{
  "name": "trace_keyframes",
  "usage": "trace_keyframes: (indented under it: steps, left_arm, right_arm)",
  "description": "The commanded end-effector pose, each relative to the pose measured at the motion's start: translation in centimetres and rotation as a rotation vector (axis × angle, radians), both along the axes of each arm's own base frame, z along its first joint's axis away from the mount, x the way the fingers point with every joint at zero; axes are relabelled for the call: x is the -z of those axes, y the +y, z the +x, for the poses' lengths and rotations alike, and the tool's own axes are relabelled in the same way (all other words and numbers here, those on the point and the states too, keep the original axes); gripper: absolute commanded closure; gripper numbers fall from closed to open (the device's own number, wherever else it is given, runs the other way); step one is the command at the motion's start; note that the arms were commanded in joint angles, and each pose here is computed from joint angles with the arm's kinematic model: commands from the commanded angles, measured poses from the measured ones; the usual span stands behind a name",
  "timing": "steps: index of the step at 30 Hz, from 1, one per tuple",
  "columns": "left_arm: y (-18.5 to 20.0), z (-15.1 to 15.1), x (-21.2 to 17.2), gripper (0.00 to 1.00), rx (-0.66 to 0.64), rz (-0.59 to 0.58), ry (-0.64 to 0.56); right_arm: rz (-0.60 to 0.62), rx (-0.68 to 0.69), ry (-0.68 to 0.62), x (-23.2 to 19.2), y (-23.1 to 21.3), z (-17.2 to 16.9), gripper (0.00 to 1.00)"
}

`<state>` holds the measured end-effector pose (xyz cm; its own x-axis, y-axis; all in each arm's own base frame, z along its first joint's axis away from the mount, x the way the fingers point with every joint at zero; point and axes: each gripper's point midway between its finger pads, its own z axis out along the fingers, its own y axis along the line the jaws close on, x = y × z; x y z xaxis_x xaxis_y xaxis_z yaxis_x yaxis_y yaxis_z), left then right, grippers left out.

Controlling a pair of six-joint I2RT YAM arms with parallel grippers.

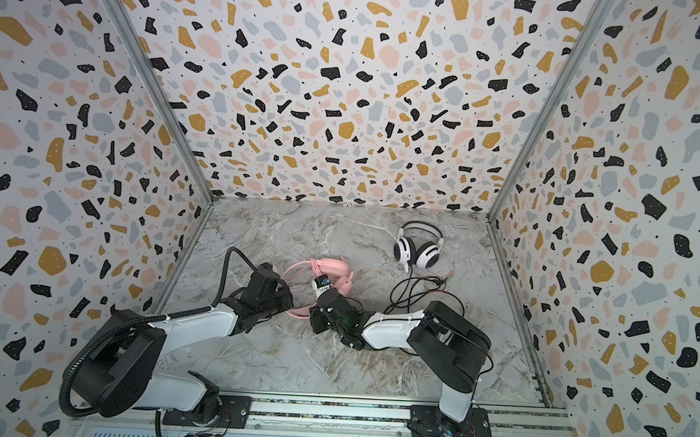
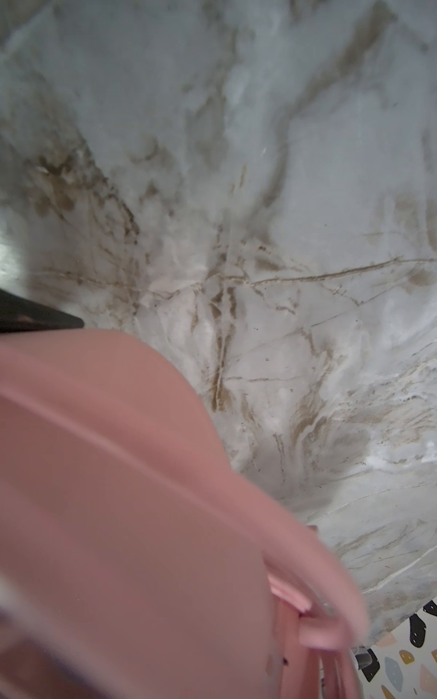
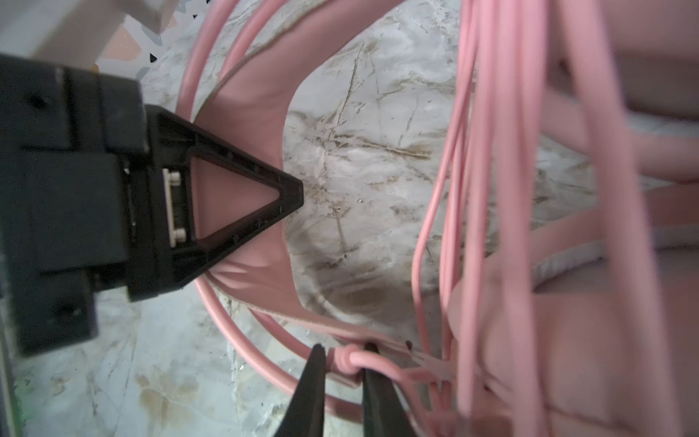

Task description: Wrap the headphones

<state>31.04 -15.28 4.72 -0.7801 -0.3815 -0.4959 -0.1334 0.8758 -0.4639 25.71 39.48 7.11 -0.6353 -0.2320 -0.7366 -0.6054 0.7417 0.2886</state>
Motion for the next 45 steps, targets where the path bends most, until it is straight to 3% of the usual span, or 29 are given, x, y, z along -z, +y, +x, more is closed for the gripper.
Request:
trace_keyframes:
  steps: [1, 12, 20, 23, 33, 40, 45]
  left_arm:
    - [-2.8, 0.4, -2.4, 0.96, 0.122, -0.079, -0.043]
    - [-2.6, 0.1, -3.6, 0.96, 0.119, -0.086, -0.069]
    - [-2.4, 1.1, -3.1, 0.96, 0.115, -0.062, -0.068]
    - [-2.3, 1.6, -3.1, 0.96, 0.112, -0.047, -0.069]
    - [-2.2, 3.1, -2.4, 0.96, 0.097, -0.056, -0.057]
    - [-1.9, 4.6, -2.8, 0.96, 0.089, -0.073, -0.058]
    - [-1.3, 6.9, -2.2, 0.96, 0.072, -0.092, -0.038]
  right_arm:
    - [-0.246, -0.024, 0.041, 3.4, -2.1, -0.1, 0.95]
    - [-0.378, -0.069, 0.107, 6.2, -0.3, 1.1, 0.89]
    - [-0.423, -0.098, 0.112, 4.5, -1.6, 0.4, 0.71]
    - [-0.397, -0.098, 0.086, 2.6, -1.7, 0.4, 0.65]
    - [-0.313, -0.092, 0.051, -2.0, -2.7, 0.2, 0.61]
    - [-0.152, -0.137, 0.061, -5.2, -3.3, -1.7, 0.59]
    - [-0.072, -0.107, -0.003, -8.0, -5.2, -2.3, 0.59]
